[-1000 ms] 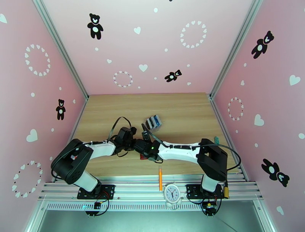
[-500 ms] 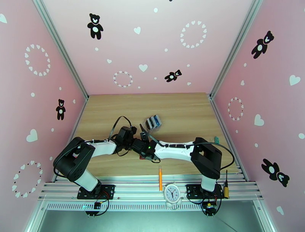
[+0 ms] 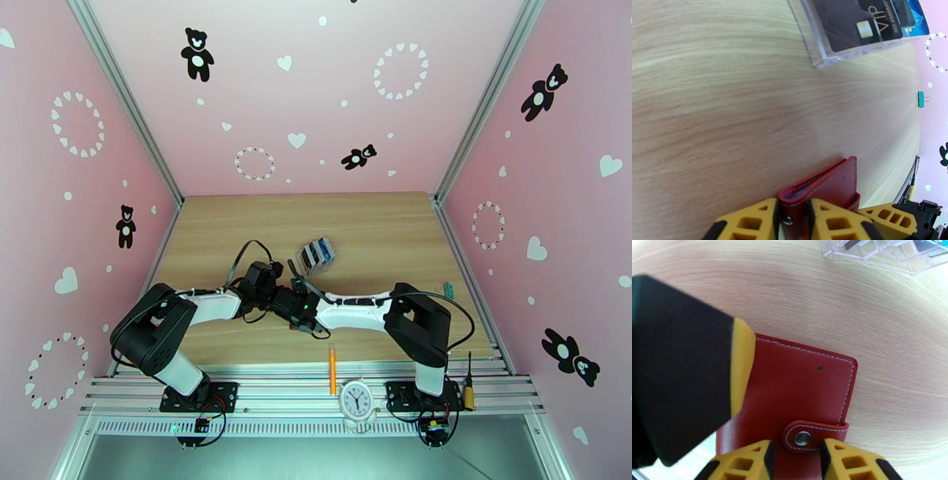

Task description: Put the credit cards into the card holder

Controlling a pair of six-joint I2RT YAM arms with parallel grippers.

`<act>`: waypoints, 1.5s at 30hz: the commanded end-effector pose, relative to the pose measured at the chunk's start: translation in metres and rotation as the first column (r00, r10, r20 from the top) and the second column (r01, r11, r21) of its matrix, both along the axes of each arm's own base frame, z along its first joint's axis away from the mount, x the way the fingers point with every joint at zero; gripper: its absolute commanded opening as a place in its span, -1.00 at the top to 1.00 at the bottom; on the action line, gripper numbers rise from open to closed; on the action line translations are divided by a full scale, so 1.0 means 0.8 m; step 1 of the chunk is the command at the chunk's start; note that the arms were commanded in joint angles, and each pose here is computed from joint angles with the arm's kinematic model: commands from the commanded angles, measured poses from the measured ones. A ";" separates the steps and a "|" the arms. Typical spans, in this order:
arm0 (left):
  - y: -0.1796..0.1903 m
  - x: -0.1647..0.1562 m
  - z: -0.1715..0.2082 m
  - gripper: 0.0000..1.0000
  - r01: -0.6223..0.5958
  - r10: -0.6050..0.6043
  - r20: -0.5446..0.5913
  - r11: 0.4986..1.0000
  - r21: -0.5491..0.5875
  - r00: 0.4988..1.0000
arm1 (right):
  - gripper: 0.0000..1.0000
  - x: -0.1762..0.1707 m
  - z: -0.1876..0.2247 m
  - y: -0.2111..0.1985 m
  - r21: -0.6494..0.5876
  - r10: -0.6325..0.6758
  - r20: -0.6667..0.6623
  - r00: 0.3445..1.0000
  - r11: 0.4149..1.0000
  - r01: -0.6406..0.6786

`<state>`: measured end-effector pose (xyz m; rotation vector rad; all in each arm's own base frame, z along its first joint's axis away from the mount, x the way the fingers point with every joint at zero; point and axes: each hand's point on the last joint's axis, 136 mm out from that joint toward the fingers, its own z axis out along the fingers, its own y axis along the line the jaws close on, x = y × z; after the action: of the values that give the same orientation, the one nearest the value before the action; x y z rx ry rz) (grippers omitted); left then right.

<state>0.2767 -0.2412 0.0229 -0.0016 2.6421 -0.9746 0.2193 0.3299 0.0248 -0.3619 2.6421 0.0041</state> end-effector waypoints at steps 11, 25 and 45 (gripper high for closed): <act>0.000 -0.006 -0.006 0.49 0.002 -0.003 -0.044 1.000 -0.023 0.999 | 0.26 0.011 -0.016 -0.004 -0.023 -0.034 -0.003 0.999 0.999 0.034; 0.000 -0.005 -0.008 0.49 0.003 -0.004 -0.048 1.000 -0.022 0.999 | 0.60 0.014 -0.014 -0.007 -0.020 -0.036 -0.001 0.999 0.999 0.036; 0.003 -0.005 -0.016 0.52 -0.004 0.004 -0.064 1.000 0.004 0.998 | 0.95 0.014 0.006 -0.014 0.011 -0.027 0.029 0.999 1.000 0.027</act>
<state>0.2781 -0.2402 0.0206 -0.0194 2.6473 -0.9879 0.2283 0.3272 0.0288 -0.3353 2.6198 0.0159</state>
